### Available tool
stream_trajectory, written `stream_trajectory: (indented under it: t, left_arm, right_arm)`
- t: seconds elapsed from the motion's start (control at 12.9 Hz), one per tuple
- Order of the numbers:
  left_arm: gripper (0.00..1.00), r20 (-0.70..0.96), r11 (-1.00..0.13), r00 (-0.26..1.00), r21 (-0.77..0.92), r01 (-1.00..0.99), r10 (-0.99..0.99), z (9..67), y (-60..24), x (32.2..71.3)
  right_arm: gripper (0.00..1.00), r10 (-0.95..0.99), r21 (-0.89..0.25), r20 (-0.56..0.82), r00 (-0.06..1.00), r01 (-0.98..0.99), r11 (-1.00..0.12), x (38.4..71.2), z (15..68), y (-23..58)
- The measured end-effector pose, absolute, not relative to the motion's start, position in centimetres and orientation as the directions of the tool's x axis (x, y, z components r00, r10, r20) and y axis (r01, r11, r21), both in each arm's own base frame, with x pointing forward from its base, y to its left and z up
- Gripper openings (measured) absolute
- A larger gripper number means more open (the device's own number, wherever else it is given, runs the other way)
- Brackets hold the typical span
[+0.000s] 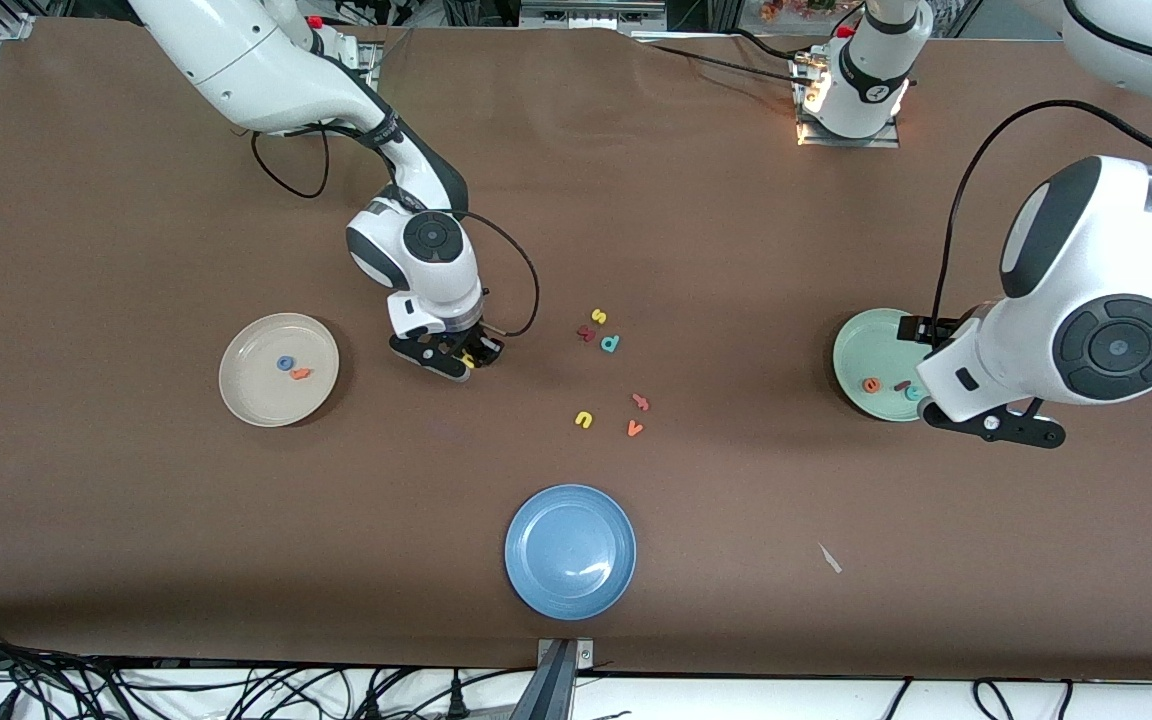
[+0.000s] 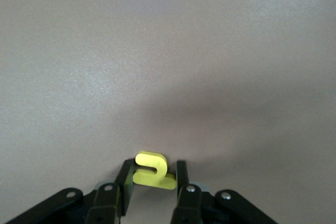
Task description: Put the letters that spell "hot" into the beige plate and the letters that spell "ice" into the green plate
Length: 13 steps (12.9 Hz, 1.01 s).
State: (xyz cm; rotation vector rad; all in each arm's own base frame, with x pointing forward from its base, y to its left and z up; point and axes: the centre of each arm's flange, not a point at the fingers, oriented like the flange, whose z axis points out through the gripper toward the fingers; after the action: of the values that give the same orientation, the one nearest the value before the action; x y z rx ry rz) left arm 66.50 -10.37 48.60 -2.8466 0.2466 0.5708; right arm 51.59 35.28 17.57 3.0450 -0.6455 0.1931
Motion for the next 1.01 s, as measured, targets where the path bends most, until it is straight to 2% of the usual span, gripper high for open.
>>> stream_trajectory:
  t: [0.31, 0.54, 0.78, 1.01]
  left_arm:
    - [1.00, -0.374, -0.971, 0.925, -0.191, -0.142, -0.062, 48.8, -9.6, 66.8]
    - [1.00, -0.312, -0.997, 0.950, -0.067, -0.031, -0.008, 49.2, -6.0, 68.4]
    - [1.00, -0.202, -0.989, 0.972, 0.059, 0.134, 0.119, 52.6, -0.4, 69.2]
    - [1.00, -0.083, -0.983, 0.982, 0.060, 0.173, 0.167, 54.9, 0.6, 68.2]
  right_arm:
    - [0.36, -0.385, -0.002, 0.138, 0.912, -0.389, -0.921, 51.7, 17.7, 35.3]
    - [0.36, -0.304, 0.038, 0.175, 0.936, -0.315, -0.948, 53.1, 20.3, 33.8]
    - [0.36, -0.175, 0.109, 0.197, 0.965, -0.199, -0.974, 55.2, 23.9, 28.0]
    - [0.36, -0.027, 0.173, 0.159, 0.987, -0.055, -0.983, 55.9, 25.6, 20.4]
